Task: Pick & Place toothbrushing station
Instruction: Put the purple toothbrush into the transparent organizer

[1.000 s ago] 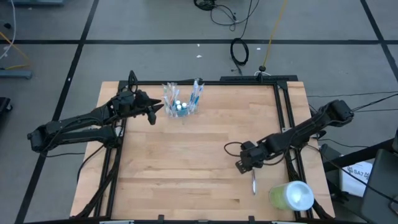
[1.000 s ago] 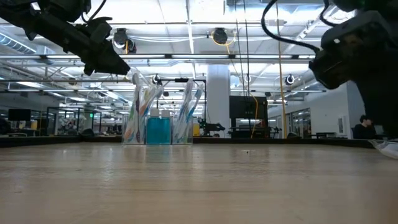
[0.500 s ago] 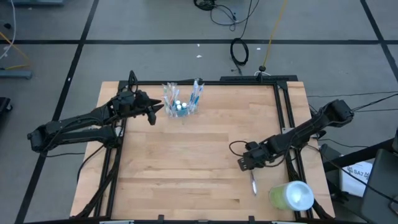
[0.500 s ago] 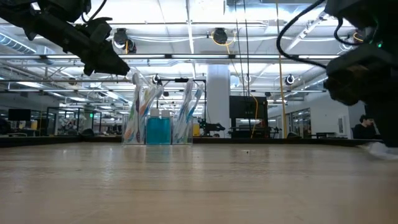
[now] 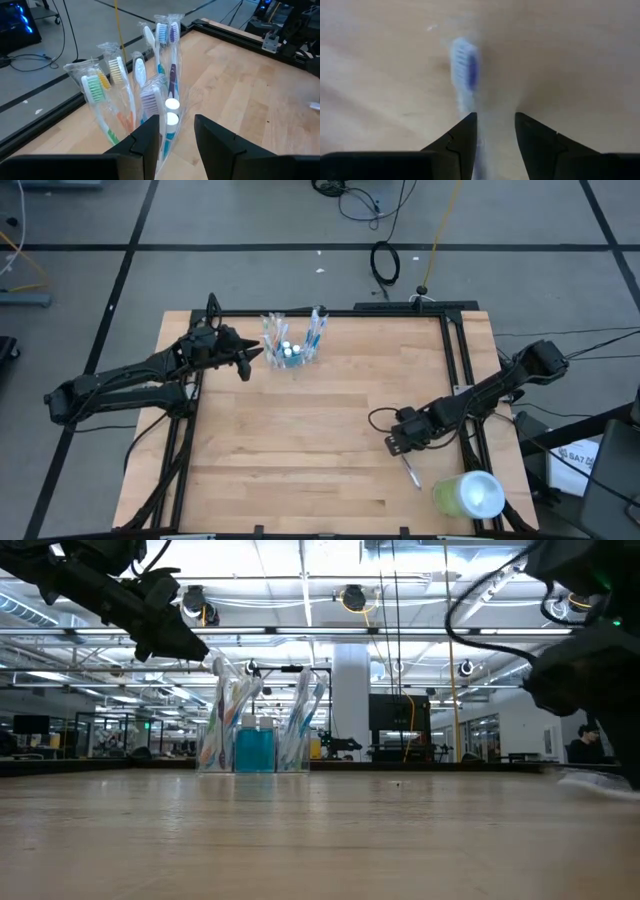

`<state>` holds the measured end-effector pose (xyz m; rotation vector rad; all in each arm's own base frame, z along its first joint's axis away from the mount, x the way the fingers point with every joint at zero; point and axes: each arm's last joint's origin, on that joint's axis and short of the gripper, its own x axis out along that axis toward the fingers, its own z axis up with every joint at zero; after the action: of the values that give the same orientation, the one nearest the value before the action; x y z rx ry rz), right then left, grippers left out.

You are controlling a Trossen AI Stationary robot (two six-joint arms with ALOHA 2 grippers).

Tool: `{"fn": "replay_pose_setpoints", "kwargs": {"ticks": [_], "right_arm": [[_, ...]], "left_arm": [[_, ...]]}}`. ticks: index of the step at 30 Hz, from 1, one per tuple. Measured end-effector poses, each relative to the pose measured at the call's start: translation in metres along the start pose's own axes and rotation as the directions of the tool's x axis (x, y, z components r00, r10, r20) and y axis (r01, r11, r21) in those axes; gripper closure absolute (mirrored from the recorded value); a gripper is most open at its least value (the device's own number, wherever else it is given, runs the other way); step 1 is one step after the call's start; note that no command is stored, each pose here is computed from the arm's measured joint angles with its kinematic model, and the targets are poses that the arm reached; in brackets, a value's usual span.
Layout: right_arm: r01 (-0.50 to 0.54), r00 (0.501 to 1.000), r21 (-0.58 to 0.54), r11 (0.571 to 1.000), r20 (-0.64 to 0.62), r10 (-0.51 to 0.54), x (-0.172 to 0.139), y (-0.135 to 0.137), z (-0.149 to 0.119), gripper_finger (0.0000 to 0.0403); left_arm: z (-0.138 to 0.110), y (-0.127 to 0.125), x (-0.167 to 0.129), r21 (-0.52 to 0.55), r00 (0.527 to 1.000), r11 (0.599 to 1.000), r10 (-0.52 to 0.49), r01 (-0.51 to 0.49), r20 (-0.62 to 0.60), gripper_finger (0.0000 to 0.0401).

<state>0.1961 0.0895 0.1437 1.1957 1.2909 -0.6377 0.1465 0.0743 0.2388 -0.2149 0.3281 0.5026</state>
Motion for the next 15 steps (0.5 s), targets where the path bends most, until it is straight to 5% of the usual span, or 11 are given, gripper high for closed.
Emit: {"fn": "replay_pose_setpoints", "kwargs": {"ticks": [4, 15], "right_arm": [[0.05, 0.999, -0.011, 0.999, 0.008, -0.05, 0.001, -0.004, 0.0, 0.0275], [-0.048, 0.995, -0.152, 0.987, 0.084, 0.061, 0.002, 0.006, 0.002, 0.0275]], "left_arm": [[0.0, 0.0, 0.0, 0.0, 1.0, 1.0, 0.0, 0.0, 0.0, 0.0274], [0.0, 0.0, 0.0, 0.001, 1.0, 1.0, -0.001, 0.001, -0.001, 0.0274]]}}
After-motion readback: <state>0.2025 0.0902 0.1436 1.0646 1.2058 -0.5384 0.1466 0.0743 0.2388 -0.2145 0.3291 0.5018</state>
